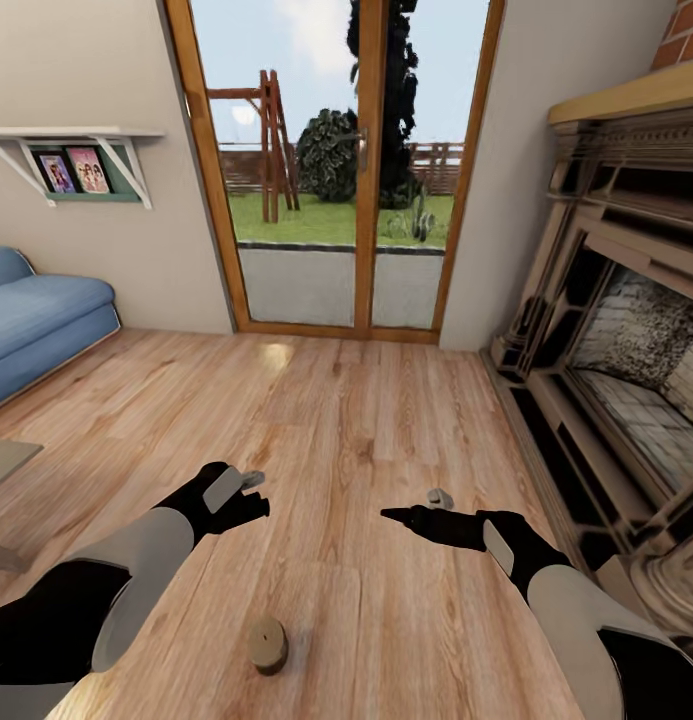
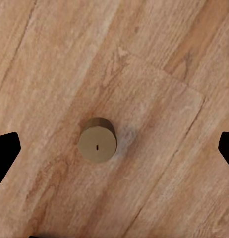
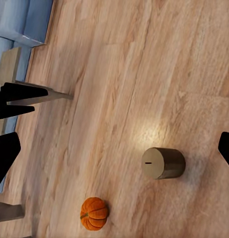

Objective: Place each of the two pumpkins and all three candles from the living room inside a cabinet in the living room (use any cabinet), then make sure every cabinet is closed, and position the cauldron so it is next to a table in the living room.

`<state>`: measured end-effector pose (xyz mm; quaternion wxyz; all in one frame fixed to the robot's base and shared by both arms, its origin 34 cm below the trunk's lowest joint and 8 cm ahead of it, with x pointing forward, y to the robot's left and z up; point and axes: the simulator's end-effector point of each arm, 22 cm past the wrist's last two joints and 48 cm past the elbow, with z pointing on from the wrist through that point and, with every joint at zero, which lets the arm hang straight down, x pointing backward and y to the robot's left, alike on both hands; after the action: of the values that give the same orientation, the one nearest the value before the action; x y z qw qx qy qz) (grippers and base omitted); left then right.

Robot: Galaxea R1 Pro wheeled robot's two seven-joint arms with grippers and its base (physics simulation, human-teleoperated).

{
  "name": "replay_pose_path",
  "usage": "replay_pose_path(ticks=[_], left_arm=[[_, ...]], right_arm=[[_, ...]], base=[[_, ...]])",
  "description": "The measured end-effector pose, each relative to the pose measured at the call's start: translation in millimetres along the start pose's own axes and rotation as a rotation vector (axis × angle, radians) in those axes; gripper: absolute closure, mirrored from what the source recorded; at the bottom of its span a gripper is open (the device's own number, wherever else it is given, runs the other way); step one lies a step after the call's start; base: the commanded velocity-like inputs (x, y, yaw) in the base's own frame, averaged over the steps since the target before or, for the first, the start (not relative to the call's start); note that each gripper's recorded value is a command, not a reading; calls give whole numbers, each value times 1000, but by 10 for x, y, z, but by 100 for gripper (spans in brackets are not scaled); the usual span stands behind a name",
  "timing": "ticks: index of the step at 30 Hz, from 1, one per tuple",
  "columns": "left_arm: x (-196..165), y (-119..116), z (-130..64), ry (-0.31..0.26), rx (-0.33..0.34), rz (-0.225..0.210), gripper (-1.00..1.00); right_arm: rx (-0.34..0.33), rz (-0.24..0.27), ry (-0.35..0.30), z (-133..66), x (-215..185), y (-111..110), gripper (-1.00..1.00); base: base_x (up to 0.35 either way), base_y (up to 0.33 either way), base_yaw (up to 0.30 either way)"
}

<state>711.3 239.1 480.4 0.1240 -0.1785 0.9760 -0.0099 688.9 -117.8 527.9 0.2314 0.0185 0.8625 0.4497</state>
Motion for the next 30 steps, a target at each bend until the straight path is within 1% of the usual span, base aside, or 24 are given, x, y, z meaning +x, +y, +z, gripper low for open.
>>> replay_pose_path(ticks=[9,25,27,30], left_arm=[[51,101,175,-4,-13,-14,-100],[189,155,487,-7,-15,-12,-100],[195,160,527,-14,-16,-13,-100],[149,174,588,-50,-17,-28,-100]], right_arm=[[0,1,0,73,105,-145,-100],[-1,1,-1,208,301,-401,-100],[1,1,-2,215,322,-444,-100],[1,2,-2,233,358,-500,-100]], base=[[0,0,0],[0,0,0],[0,0,0],[0,0,0]])
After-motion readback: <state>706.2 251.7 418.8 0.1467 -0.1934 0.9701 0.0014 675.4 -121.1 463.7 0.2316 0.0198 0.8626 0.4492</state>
